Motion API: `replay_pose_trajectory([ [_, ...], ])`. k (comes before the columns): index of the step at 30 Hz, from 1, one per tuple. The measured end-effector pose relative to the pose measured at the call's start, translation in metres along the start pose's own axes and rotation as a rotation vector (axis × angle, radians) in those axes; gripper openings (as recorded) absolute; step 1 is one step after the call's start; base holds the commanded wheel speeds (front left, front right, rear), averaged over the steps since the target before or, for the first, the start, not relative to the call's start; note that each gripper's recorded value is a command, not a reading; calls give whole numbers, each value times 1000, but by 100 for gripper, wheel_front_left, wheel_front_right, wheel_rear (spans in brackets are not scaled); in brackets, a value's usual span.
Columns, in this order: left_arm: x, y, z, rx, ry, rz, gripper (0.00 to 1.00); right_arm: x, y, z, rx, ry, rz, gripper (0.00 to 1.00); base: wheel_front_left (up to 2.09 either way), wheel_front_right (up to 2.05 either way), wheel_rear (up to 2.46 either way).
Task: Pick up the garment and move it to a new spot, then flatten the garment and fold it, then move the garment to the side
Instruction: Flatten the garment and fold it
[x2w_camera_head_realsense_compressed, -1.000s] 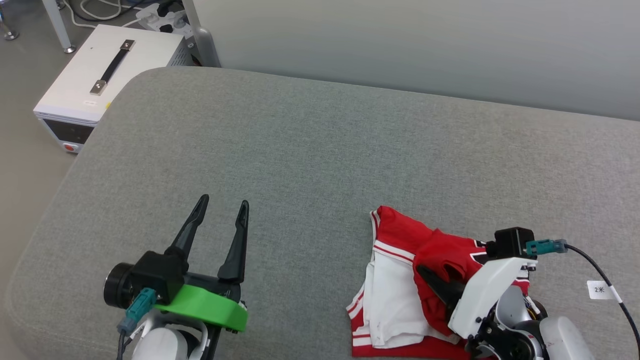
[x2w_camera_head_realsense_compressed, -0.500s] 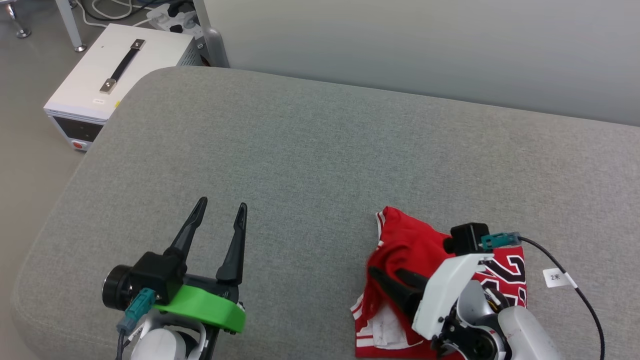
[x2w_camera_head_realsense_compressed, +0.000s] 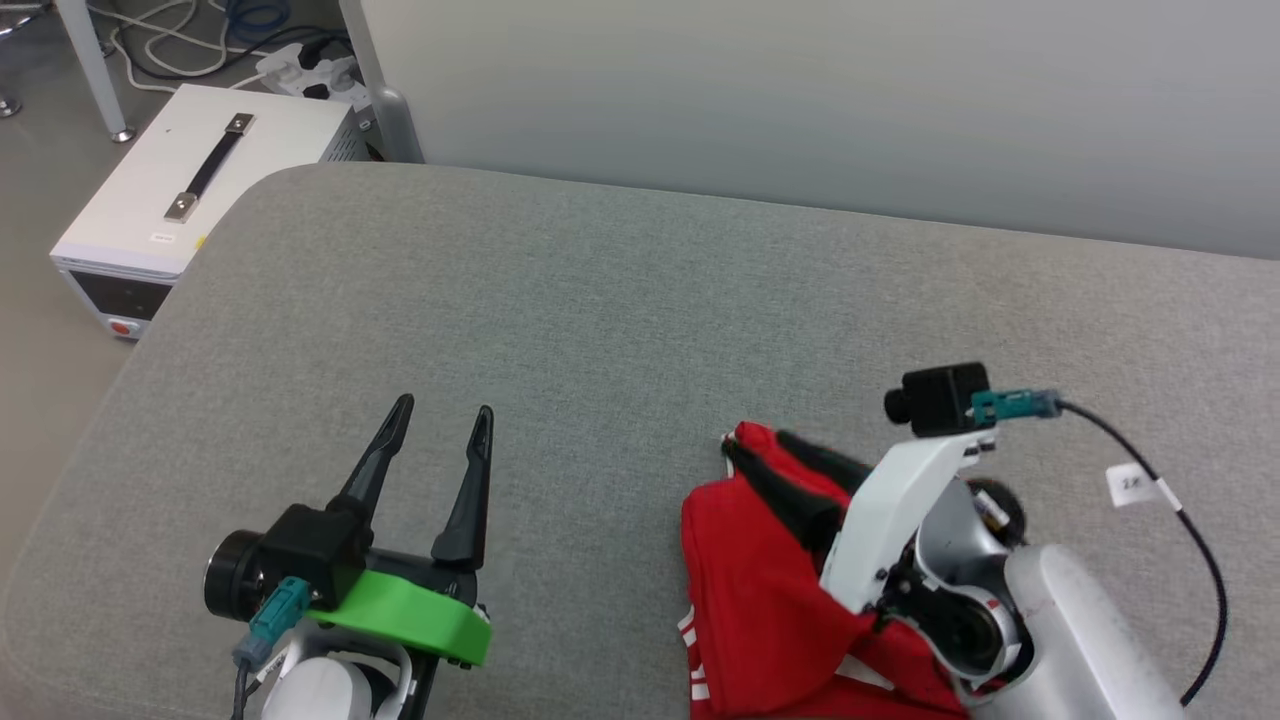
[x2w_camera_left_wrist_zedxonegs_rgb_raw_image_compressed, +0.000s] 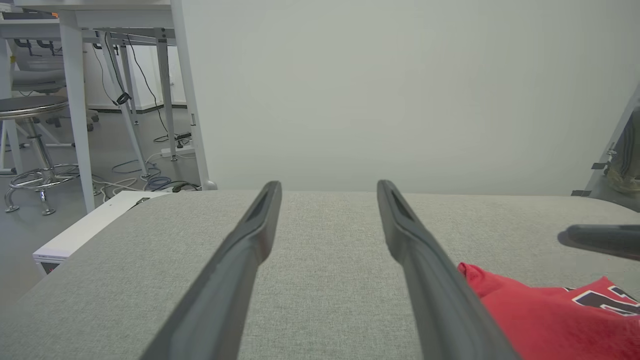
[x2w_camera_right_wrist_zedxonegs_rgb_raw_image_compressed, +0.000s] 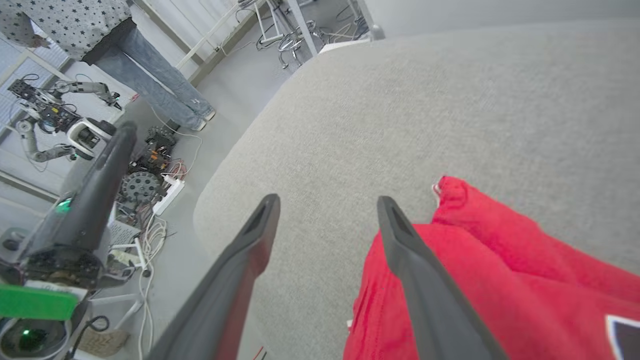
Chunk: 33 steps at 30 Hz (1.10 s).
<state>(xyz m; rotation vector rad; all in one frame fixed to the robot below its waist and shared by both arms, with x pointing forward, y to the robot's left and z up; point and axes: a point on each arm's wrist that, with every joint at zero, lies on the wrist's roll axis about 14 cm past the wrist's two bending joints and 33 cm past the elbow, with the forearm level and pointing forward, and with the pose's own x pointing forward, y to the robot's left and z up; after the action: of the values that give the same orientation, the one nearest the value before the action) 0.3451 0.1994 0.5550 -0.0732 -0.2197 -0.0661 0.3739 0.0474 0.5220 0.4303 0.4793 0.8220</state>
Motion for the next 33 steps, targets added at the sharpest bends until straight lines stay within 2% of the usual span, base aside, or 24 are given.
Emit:
replay_pose_trajectory([
  [7,9,-13,-2,-26,-2,-39,100,-41,-49,75,-415,-191,-201,100,0,0,0],
  [10,13,-19,-3,-45,-4,-50,100,-67,-73,98,-547,-262,-292,100,0,0,0],
  [13,18,-26,-4,-68,-6,-65,100,-94,-91,119,-625,-348,-372,100,0,0,0],
  [18,25,-36,-7,-84,-1,-94,100,-132,-116,121,-633,-446,-477,100,0,0,0],
  [25,31,-42,-12,-117,7,-105,100,-176,-137,103,-566,-572,-603,100,0,0,0],
  [33,25,-42,-19,-129,31,-98,100,-189,-138,74,-476,-640,-663,100,0,0,0],
])
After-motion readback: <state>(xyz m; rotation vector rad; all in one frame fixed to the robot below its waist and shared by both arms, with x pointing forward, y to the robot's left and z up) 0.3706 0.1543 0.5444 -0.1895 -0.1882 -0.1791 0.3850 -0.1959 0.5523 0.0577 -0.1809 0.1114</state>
